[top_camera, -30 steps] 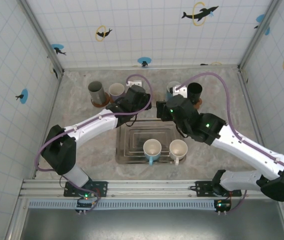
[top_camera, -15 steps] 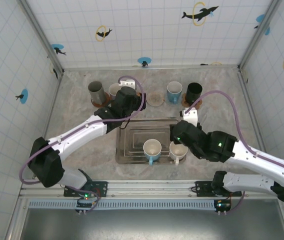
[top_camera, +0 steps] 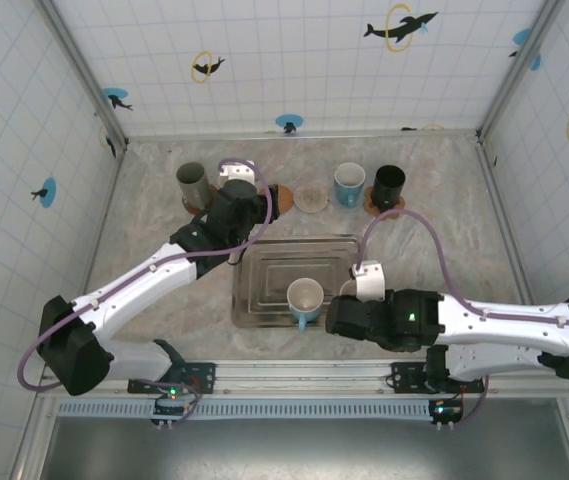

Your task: Place the cup by the coaster

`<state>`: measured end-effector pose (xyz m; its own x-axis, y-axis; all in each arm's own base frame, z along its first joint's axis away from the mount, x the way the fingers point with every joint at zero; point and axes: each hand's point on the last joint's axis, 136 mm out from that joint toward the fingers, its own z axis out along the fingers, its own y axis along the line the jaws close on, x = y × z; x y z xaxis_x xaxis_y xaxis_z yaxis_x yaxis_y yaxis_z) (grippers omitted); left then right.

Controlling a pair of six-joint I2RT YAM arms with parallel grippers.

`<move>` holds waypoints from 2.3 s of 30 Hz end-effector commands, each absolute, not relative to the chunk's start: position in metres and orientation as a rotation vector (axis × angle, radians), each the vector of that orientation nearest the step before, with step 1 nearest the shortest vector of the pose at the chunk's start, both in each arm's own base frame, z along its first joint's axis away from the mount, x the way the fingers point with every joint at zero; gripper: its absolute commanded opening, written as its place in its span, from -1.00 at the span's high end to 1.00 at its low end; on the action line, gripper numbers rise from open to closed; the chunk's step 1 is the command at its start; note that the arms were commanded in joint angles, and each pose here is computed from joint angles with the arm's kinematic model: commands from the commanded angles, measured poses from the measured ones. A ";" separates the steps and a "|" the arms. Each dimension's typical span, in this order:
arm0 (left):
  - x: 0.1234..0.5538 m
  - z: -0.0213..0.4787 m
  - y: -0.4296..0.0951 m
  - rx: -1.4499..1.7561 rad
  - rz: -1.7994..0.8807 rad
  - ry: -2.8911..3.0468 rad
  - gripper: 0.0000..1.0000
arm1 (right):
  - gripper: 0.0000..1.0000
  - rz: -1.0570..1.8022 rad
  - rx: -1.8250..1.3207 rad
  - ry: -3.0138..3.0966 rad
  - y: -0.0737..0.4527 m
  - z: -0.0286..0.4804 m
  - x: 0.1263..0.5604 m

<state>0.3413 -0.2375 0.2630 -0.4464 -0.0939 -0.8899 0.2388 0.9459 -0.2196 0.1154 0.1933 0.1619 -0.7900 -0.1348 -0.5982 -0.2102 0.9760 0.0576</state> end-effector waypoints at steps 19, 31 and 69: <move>0.334 0.269 -0.234 0.147 -0.370 1.966 -0.41 | -0.41 0.356 0.026 2.582 0.181 0.103 0.102; 0.329 0.270 -0.225 0.130 -0.359 1.954 -0.41 | -0.26 0.279 0.008 2.618 0.183 0.089 0.102; 0.333 0.259 -0.217 0.121 -0.280 1.978 -0.41 | 1.00 0.092 -0.094 2.658 0.187 0.079 0.121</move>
